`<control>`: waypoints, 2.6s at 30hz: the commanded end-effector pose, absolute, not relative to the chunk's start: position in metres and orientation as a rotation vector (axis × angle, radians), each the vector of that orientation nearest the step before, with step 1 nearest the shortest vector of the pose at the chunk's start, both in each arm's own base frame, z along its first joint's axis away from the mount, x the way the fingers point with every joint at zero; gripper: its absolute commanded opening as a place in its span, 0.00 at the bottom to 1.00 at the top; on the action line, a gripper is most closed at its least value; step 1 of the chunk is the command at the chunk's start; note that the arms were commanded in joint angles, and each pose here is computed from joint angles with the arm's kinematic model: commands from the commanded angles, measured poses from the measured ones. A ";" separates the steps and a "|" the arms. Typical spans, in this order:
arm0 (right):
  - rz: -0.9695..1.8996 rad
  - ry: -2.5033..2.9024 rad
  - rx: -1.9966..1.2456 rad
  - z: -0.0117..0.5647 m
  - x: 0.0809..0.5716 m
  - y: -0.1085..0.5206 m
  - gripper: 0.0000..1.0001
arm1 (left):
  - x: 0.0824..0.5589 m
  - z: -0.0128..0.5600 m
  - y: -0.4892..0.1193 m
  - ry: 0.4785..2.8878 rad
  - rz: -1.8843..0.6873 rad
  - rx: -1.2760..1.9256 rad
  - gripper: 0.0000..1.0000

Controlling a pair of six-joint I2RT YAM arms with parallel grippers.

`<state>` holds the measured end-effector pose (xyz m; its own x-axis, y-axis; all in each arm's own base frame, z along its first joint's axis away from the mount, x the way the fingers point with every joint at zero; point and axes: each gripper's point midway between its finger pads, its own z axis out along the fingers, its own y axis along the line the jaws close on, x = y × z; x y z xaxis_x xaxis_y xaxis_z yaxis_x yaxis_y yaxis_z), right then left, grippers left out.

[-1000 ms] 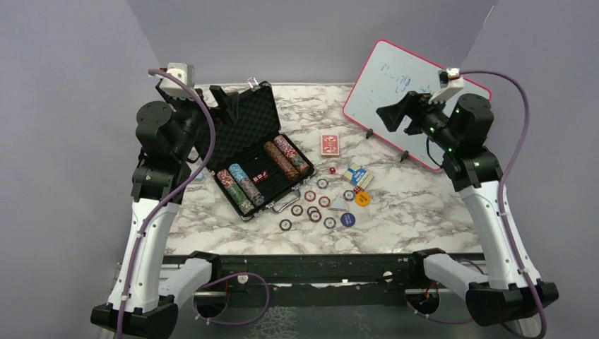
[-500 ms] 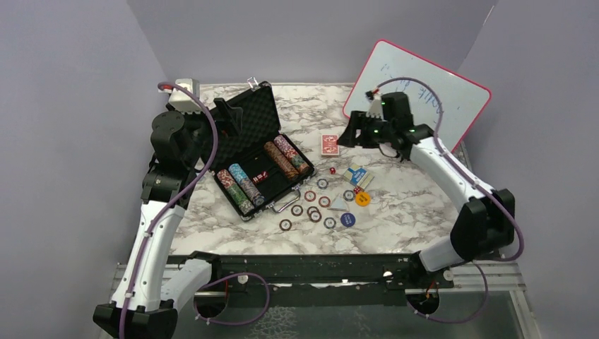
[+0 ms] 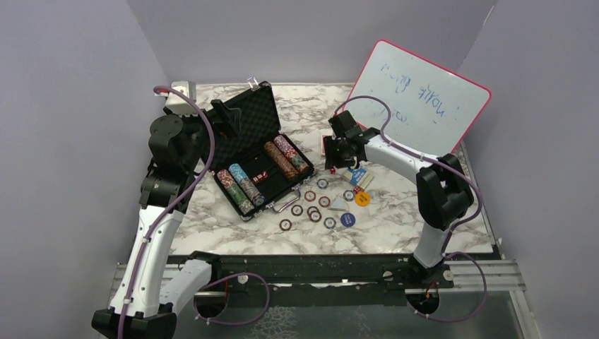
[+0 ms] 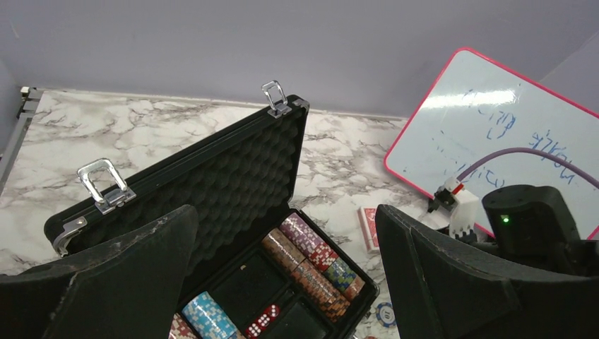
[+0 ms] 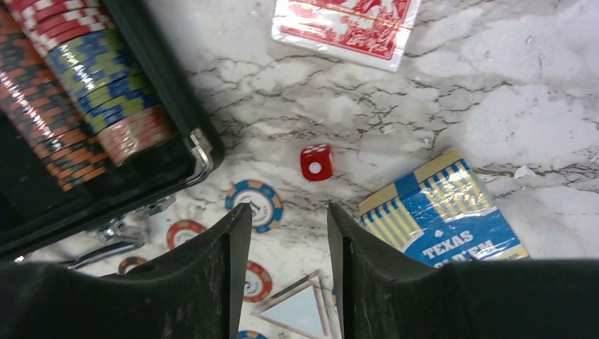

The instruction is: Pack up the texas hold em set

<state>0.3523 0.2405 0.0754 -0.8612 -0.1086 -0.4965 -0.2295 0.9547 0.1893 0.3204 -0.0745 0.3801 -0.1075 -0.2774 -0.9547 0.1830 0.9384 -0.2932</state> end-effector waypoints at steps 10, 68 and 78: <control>0.167 2.584 -0.321 0.052 0.377 0.234 0.41 | 0.317 0.376 -0.074 1.629 -0.413 -0.121 0.99; 0.585 2.404 -0.698 0.127 0.336 0.428 0.21 | 0.267 0.323 -0.049 1.806 -0.387 -0.402 0.99; 0.499 2.403 -0.770 0.088 0.349 0.454 0.21 | 0.255 0.331 -0.042 1.767 -0.363 -0.395 0.99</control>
<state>0.3404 0.4507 0.0827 -0.7048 -0.3956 -0.5888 -0.6077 0.7650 0.2134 0.2582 -0.0468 0.3312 -0.2256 -0.4531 -0.8624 -0.0529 0.8896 -0.4536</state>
